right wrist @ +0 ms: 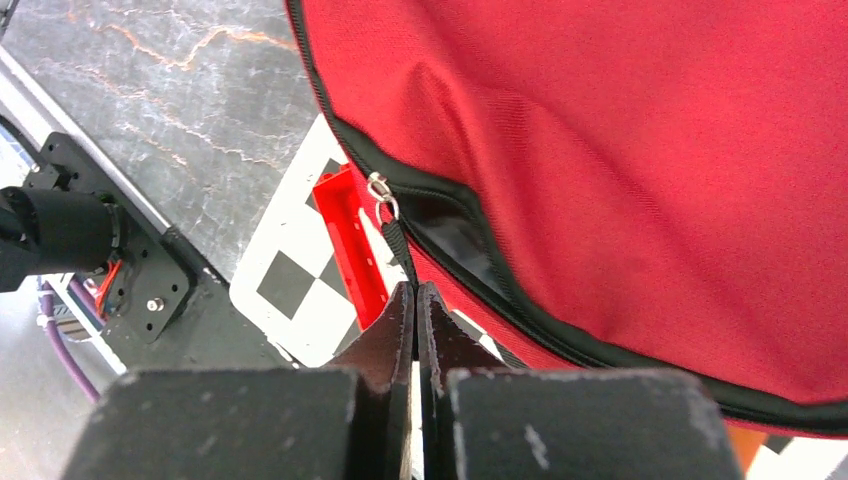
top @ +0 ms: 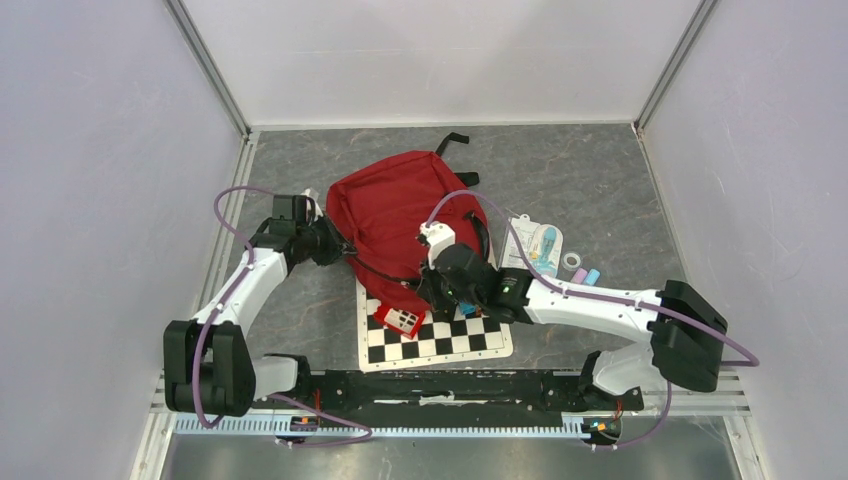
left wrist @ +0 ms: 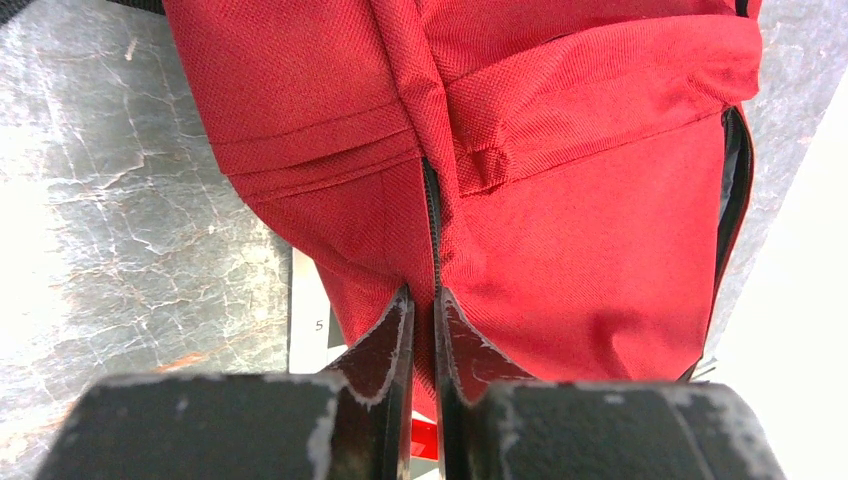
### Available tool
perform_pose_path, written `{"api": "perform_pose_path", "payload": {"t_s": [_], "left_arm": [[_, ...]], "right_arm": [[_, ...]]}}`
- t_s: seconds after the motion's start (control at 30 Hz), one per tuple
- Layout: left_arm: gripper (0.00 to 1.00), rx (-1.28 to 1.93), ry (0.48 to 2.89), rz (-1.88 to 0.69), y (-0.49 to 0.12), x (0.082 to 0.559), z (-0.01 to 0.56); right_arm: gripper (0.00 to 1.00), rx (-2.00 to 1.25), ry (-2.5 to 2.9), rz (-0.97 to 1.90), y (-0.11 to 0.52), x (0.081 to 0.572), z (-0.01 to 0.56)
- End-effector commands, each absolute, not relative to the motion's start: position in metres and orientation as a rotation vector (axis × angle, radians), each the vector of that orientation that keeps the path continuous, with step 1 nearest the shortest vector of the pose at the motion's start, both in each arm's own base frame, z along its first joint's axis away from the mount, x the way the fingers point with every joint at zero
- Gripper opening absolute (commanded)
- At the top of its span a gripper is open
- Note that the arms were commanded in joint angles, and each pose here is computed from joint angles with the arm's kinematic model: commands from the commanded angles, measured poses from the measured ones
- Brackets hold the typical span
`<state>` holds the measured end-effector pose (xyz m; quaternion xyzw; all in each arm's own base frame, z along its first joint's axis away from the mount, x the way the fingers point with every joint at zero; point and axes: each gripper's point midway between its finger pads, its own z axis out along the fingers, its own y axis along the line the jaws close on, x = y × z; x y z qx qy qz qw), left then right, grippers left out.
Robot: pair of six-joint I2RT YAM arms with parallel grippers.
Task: Pack the student bag
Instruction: Zip the student bag at the center of the board.
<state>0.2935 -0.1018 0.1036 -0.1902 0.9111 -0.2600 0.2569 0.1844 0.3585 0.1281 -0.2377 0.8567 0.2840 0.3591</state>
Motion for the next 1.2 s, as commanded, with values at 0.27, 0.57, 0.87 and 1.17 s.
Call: {"api": "perform_pose_path", "payload": {"t_s": [0.27,0.57,0.87,1.17], "left_arm": [[0.02,-0.441,2.362,-0.542,-0.075,0.325,0.121],[0.07,-0.445,2.367,-0.576,-0.079,0.316,0.125],[0.72,-0.51,2.354,-0.678,-0.093,0.282,0.127],[0.77,-0.517,2.42,-0.795,-0.14,0.236,0.109]], "right_arm": [[0.0,-0.517,2.259,0.551,0.28,0.21,0.111],[0.0,-0.58,2.233,0.607,0.284,0.208,0.115],[0.0,-0.629,2.2,0.688,0.304,0.2,0.117],[0.0,-0.685,2.165,0.716,0.332,0.191,0.126]]}}
